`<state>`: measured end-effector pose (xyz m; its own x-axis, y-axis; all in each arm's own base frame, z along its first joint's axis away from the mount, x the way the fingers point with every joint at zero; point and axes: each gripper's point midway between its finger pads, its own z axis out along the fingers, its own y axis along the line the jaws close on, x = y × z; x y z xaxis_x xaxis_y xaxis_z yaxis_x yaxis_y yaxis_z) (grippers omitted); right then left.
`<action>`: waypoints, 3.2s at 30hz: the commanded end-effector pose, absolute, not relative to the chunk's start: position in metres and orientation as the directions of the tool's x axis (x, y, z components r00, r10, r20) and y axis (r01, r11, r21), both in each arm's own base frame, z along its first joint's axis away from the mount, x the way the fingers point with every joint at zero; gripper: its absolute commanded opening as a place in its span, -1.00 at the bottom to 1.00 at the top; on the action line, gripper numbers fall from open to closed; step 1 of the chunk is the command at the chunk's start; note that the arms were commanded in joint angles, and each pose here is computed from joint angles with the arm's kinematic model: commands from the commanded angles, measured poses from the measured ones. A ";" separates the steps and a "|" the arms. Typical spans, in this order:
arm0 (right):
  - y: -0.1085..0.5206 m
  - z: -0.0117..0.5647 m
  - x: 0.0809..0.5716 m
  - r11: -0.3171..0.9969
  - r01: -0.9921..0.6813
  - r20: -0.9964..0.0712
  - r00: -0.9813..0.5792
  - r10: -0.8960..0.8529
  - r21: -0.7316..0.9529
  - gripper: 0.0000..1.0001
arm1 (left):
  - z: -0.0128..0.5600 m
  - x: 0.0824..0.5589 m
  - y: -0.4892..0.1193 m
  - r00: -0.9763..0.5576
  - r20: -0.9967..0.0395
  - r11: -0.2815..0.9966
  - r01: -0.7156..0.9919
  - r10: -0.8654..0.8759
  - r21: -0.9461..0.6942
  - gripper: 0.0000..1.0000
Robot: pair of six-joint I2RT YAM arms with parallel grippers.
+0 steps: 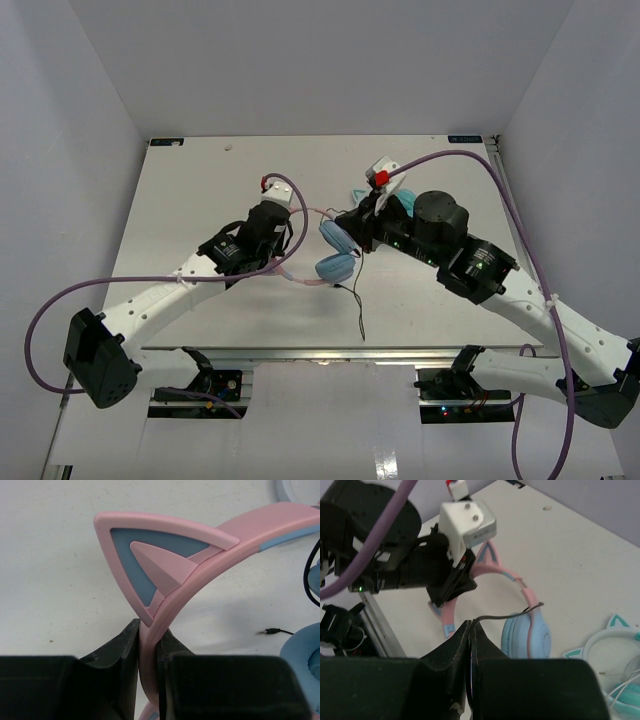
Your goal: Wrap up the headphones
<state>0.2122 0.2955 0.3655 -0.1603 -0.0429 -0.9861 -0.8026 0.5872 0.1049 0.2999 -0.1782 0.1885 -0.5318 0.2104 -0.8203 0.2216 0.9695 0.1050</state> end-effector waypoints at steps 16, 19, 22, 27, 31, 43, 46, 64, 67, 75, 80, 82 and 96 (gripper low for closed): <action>0.332 0.303 0.148 0.405 -0.891 -0.974 -0.225 0.003 0.207 -0.85 | 0.263 0.332 -0.179 -0.449 -0.864 0.969 -0.010 -0.226 -0.248 -1.00; 0.325 0.280 0.149 0.454 -0.867 -0.974 -0.227 0.006 0.205 -0.85 | 0.284 0.325 -0.177 -0.423 -0.862 0.951 0.001 -0.280 -0.309 -1.00; 0.320 0.262 0.150 0.481 -0.851 -0.974 -0.227 0.026 0.211 -0.85 | 0.303 0.315 -0.176 -0.404 -0.856 0.931 0.029 -0.322 -0.364 -1.00; 0.320 0.236 0.153 0.501 -0.844 -0.977 -0.211 0.022 0.193 -0.85 | 0.324 0.299 -0.177 -0.390 -0.835 0.892 0.070 -0.387 -0.446 -1.00; 0.323 0.224 0.156 0.500 -0.851 -0.984 -0.177 0.019 0.162 -0.85 | 0.338 0.289 -0.177 -0.383 -0.817 0.860 0.099 -0.430 -0.500 -1.00; 0.325 0.209 0.153 0.472 -0.867 -0.987 -0.125 0.101 0.158 -0.81 | 0.350 0.277 -0.168 -0.347 -0.788 0.817 0.094 -0.509 -0.569 -1.00; 0.328 0.205 0.153 0.463 -0.873 -0.987 -0.112 0.114 0.152 -0.78 | 0.351 0.276 -0.169 -0.347 -0.782 0.809 0.099 -0.517 -0.579 -1.00; 0.364 0.192 0.135 0.340 -0.934 -0.978 -0.040 0.204 0.109 -0.32 | 0.352 0.272 -0.167 -0.338 -0.769 0.791 0.100 -0.543 -0.603 -1.00; 0.362 0.180 0.146 0.396 -0.911 -0.981 -0.041 0.192 0.116 -0.26 | 0.352 0.272 -0.164 -0.329 -0.773 0.795 0.097 -0.542 -0.598 -1.00; 0.376 0.154 0.160 0.444 -0.891 -0.990 -0.036 0.135 0.093 -0.08 | 0.353 0.271 -0.162 -0.322 -0.781 0.801 0.100 -0.536 -0.591 -1.00; 0.391 0.139 0.165 0.437 -0.894 -0.992 -0.051 0.119 0.098 -0.07 | 0.353 0.272 -0.161 -0.319 -0.784 0.805 0.095 -0.532 -0.585 -1.00; 0.395 0.136 0.167 0.432 -0.895 -0.990 -0.064 0.125 0.112 -0.07 | 0.351 0.273 -0.161 -0.322 -0.785 0.807 0.093 -0.530 -0.583 -1.00; 0.410 0.126 0.145 0.296 -0.943 -0.980 -0.107 0.165 0.153 -0.85 | 0.347 0.288 -0.145 -0.266 -0.832 0.862 0.008 -0.487 -0.507 -1.00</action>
